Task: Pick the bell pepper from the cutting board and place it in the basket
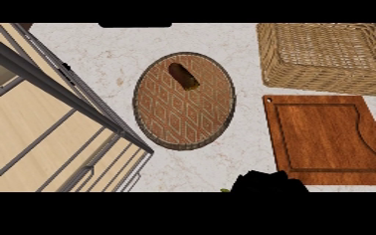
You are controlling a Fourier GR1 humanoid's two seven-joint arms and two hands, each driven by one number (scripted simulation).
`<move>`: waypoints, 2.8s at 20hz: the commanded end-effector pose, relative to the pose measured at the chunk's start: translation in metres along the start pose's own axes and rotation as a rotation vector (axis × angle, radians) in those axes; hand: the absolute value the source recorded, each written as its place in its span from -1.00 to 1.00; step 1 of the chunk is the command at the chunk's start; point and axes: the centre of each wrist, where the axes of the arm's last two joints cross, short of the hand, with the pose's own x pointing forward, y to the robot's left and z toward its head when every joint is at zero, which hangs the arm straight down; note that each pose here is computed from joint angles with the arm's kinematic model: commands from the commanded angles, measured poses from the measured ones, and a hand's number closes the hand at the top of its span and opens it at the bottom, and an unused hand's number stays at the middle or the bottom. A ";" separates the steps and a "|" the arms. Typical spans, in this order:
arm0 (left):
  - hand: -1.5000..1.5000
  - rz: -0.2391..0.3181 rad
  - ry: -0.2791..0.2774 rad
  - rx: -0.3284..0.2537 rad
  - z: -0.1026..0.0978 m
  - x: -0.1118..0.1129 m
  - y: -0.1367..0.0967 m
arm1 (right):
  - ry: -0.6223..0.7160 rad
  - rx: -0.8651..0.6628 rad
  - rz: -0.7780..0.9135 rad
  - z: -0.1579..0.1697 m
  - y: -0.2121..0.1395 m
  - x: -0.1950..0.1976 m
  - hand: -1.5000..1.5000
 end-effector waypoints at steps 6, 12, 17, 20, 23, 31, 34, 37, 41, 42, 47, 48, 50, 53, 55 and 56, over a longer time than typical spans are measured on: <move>0.00 0.011 0.020 -0.006 -0.003 0.002 -0.006 | 0.026 -0.232 0.092 -0.017 -0.063 0.042 1.00; 0.00 0.009 0.020 -0.002 -0.003 -0.010 0.007 | 0.039 -0.326 0.078 -0.072 -0.087 0.064 1.00; 0.00 0.006 0.022 0.004 -0.003 -0.008 -0.016 | 0.104 -0.399 0.092 -0.110 -0.129 0.080 1.00; 0.00 -0.009 0.026 -0.015 0.000 0.000 -0.007 | 0.145 -0.463 0.222 -0.134 -0.146 0.043 1.00; 0.00 0.010 0.023 -0.011 -0.005 0.007 -0.011 | 0.210 -0.507 0.255 -0.138 -0.179 0.030 1.00; 0.00 0.014 0.006 0.005 -0.004 0.001 0.010 | 0.253 -0.532 0.247 -0.168 -0.215 -0.028 1.00; 0.00 -0.005 0.012 0.018 0.002 0.013 -0.013 | 0.259 -0.509 0.324 -0.145 -0.216 -0.070 1.00; 0.00 0.016 0.019 -0.005 -0.008 0.006 -0.006 | 0.250 -0.537 0.270 -0.173 -0.236 -0.078 1.00; 0.00 0.023 0.012 -0.023 -0.003 0.011 0.004 | 0.244 -0.544 0.233 -0.173 -0.229 -0.124 1.00; 0.00 0.019 0.019 -0.015 -0.011 0.007 -0.012 | 0.249 -0.540 0.221 -0.189 -0.236 -0.114 1.00; 0.00 0.001 0.026 -0.007 -0.003 -0.009 0.006 | 0.367 -0.739 0.203 -0.174 -0.242 -0.149 -1.00; 0.00 0.012 0.001 -0.021 -0.004 0.016 -0.013 | 0.404 -0.733 0.144 -0.170 -0.244 -0.163 -1.00; 0.00 0.015 0.009 -0.007 -0.002 0.004 -0.013 | 0.377 -0.669 0.188 -0.176 -0.233 -0.183 -1.00; 0.00 0.009 0.030 -0.013 -0.003 -0.001 -0.025 | 0.342 -0.631 0.194 -0.193 -0.226 -0.179 -1.00; 0.00 -0.001 0.034 -0.024 -0.004 0.007 -0.006 | 0.304 -0.606 0.182 -0.192 -0.250 -0.171 -1.00; 0.00 0.043 0.026 -0.010 -0.003 -0.002 0.002 | 0.295 -0.613 0.170 -0.184 -0.238 -0.185 -1.00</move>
